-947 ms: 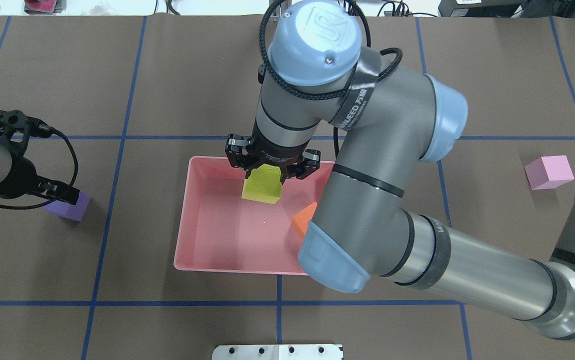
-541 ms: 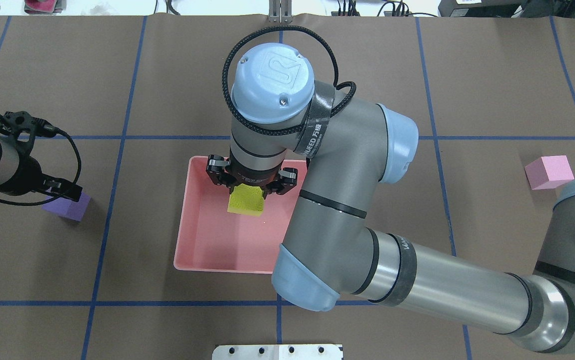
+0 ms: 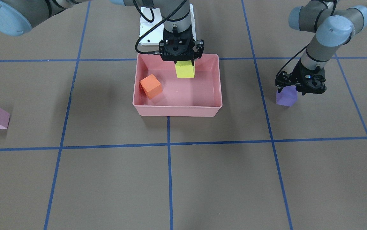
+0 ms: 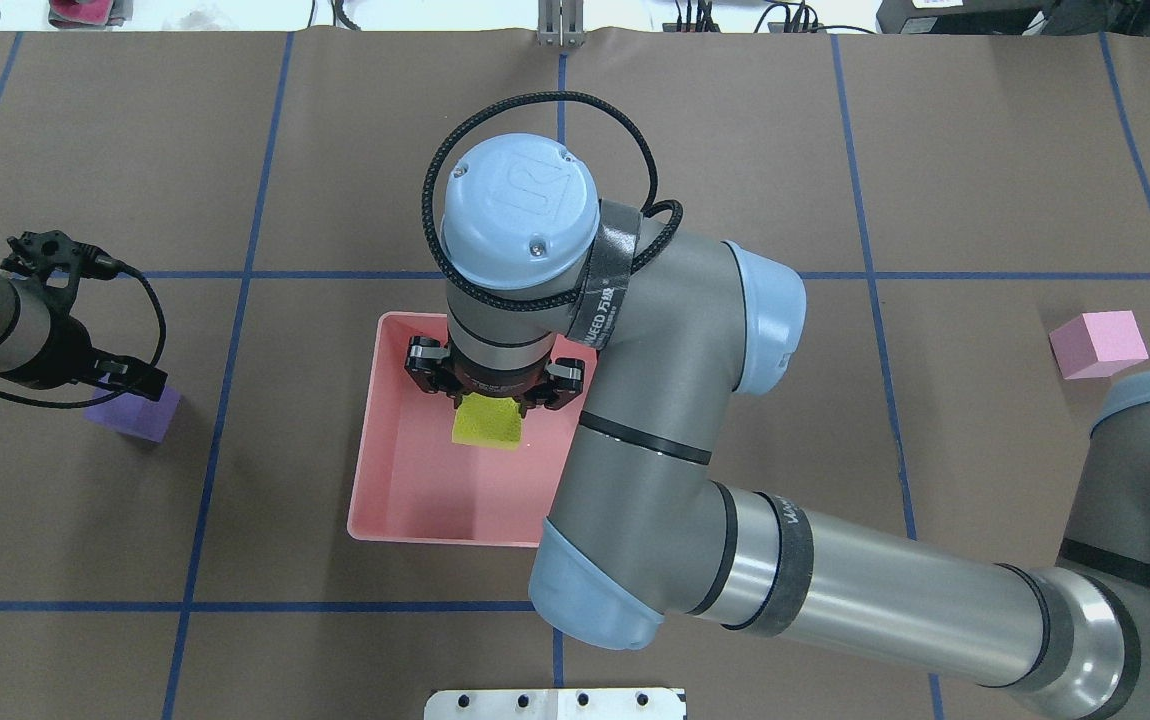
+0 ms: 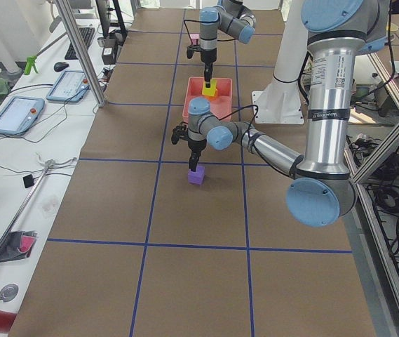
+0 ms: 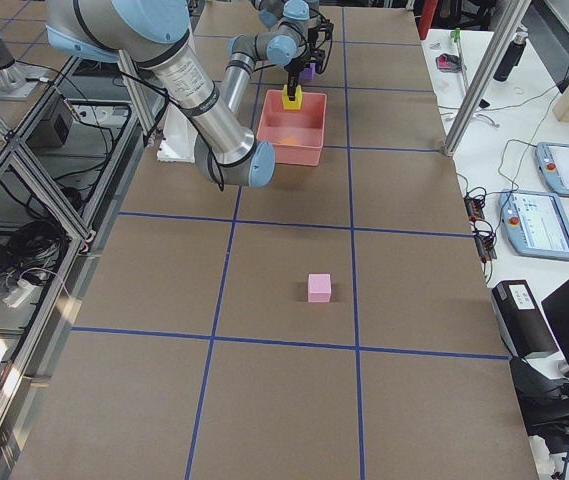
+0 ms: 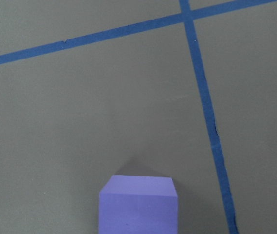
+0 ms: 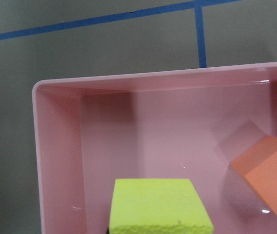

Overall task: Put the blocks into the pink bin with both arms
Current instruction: 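Lower yellow cube into bin with right while left grasps purple cube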

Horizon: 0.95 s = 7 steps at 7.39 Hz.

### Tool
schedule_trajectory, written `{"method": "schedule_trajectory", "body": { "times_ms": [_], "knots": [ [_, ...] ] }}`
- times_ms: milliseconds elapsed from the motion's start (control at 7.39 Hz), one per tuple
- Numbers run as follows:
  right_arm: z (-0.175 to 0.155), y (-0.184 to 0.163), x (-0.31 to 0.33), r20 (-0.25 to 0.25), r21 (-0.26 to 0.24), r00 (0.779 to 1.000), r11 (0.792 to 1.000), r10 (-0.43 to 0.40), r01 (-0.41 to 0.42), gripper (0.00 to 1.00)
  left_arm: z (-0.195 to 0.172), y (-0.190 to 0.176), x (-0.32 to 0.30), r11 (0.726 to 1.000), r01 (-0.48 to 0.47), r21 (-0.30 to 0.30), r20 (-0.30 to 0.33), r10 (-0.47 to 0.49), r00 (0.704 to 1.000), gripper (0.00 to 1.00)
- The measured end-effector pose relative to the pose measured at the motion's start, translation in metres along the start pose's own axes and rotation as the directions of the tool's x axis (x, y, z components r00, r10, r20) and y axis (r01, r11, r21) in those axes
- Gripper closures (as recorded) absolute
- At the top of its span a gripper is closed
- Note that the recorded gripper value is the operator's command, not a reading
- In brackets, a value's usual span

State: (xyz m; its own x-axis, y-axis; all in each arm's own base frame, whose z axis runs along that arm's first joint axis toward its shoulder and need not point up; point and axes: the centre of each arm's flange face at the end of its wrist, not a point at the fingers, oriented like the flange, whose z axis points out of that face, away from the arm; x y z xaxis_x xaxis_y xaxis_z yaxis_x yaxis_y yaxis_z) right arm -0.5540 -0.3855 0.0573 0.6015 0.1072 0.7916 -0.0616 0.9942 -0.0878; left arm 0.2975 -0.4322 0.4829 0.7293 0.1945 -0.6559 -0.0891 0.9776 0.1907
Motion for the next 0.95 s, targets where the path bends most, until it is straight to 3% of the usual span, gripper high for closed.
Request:
{"method": "schedule_trajectory", "body": {
  "times_ms": [947],
  "knots": [
    [0.025,-0.009,0.002,-0.029,0.005,1.000,1.000,0.005,-0.005,1.00,0.026,-0.001,-0.009,1.000,0.011,-0.023,0.011,-0.010,1.000,0.00]
  ]
}}
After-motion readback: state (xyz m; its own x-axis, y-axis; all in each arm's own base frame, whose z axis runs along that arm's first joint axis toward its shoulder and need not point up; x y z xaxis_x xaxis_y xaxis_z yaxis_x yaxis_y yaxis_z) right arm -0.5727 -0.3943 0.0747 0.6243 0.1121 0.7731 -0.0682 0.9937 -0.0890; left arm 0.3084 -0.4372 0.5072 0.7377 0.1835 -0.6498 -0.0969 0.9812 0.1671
